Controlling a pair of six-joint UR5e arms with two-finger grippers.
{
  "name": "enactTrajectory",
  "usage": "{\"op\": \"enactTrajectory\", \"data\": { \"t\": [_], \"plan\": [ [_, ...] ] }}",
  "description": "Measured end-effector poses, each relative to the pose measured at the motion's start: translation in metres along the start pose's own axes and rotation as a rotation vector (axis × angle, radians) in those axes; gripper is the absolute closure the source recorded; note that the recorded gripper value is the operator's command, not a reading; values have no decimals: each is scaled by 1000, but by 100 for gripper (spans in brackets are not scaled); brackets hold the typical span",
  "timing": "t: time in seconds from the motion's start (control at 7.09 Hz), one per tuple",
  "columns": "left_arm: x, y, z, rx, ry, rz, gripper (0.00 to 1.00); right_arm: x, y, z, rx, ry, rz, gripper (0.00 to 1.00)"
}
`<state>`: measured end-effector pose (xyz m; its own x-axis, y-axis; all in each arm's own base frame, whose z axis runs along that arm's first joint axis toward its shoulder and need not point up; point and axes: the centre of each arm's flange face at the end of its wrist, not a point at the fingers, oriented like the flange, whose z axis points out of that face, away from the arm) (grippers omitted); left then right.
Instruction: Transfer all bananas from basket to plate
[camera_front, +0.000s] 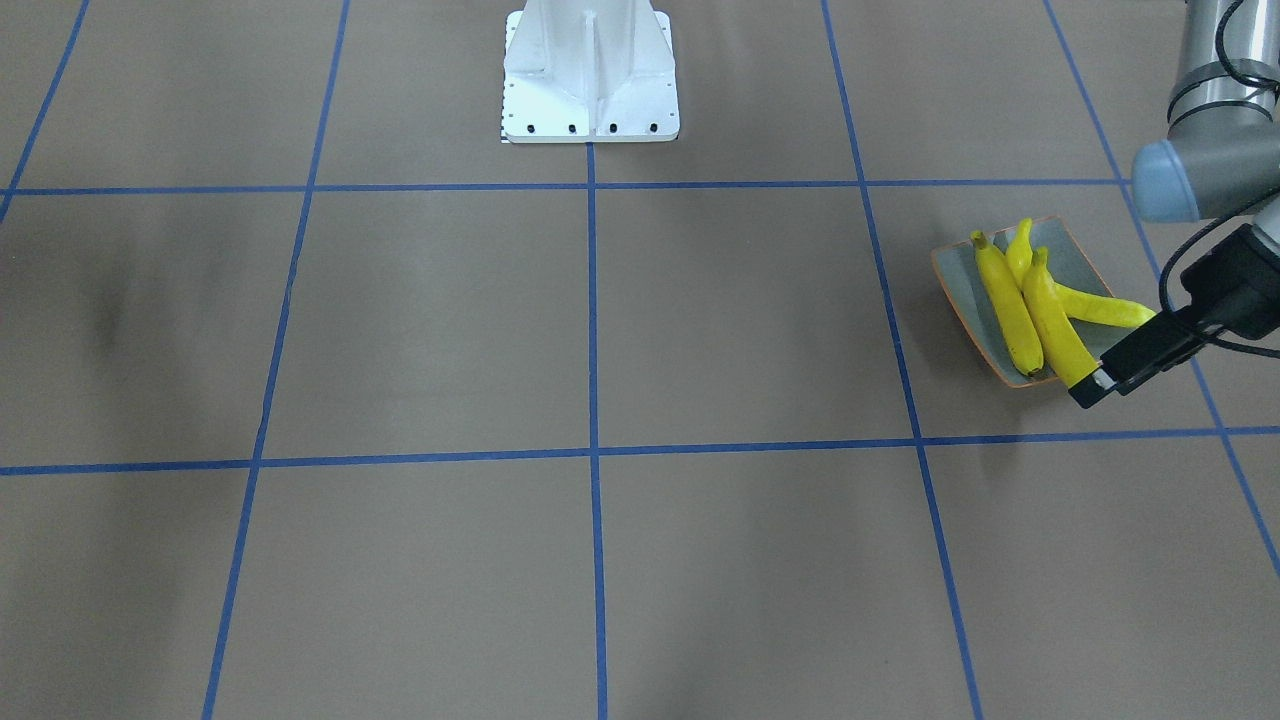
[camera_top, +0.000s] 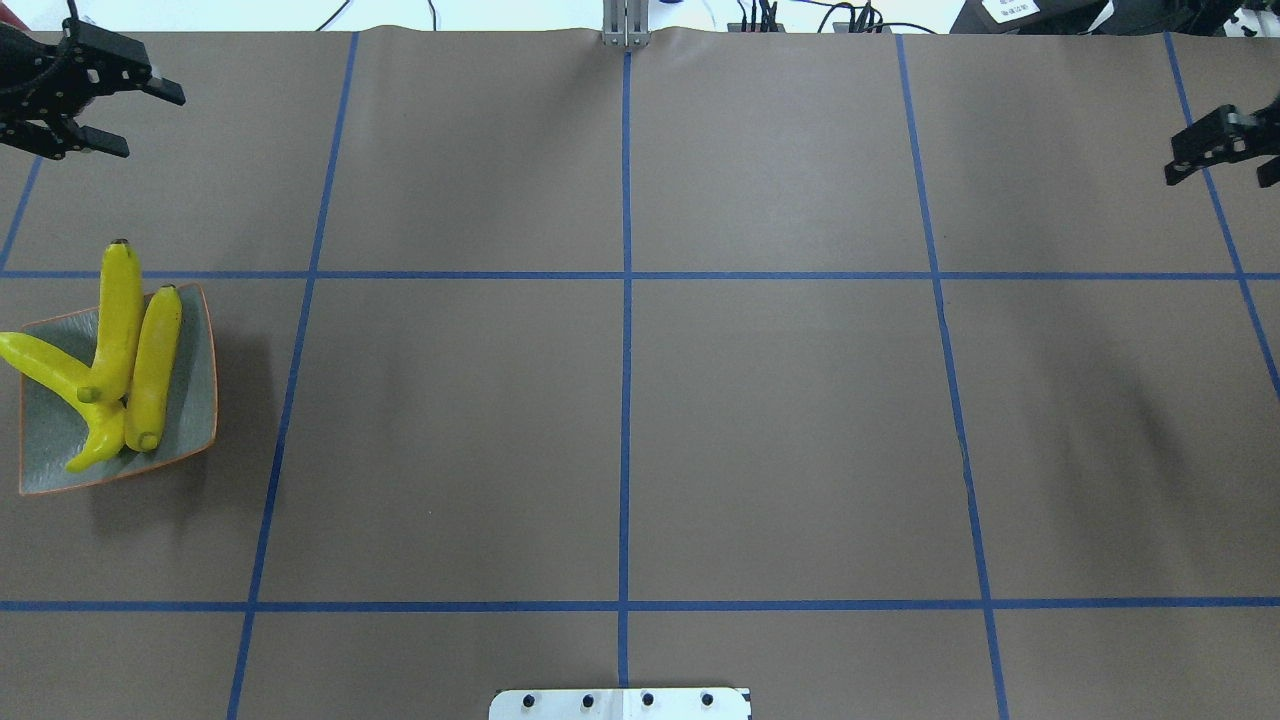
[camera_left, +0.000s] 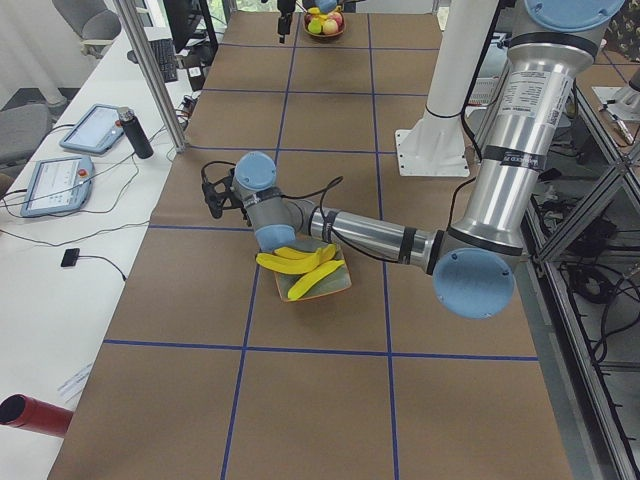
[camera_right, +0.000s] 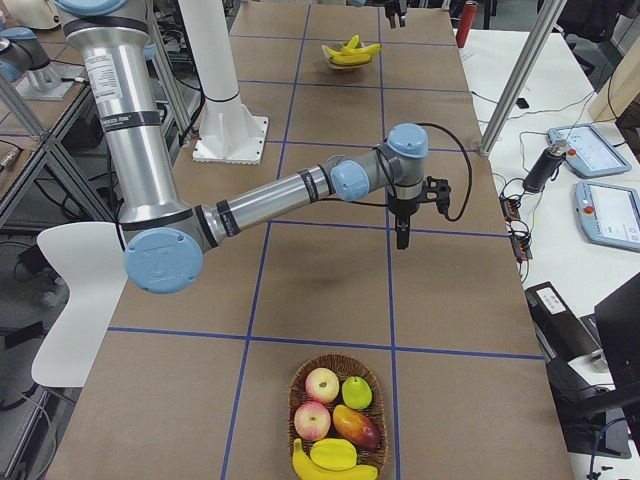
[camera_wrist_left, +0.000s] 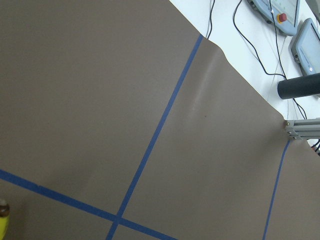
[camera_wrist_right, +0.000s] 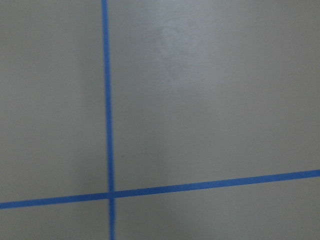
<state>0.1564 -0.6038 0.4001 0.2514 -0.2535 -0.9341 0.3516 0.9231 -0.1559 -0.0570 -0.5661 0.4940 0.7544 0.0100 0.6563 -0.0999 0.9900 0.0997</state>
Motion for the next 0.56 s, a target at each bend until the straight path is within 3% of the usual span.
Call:
{"op": "enactTrajectory", "data": {
  "t": [0.28,0.56],
  "plan": [
    [20,11,12,-28,-4,42,0,128,9,4,-26,78,-123,0],
    [27,22,22,-49,-3,59,0,221,30,17,-84,169,-217,0]
  ]
}}
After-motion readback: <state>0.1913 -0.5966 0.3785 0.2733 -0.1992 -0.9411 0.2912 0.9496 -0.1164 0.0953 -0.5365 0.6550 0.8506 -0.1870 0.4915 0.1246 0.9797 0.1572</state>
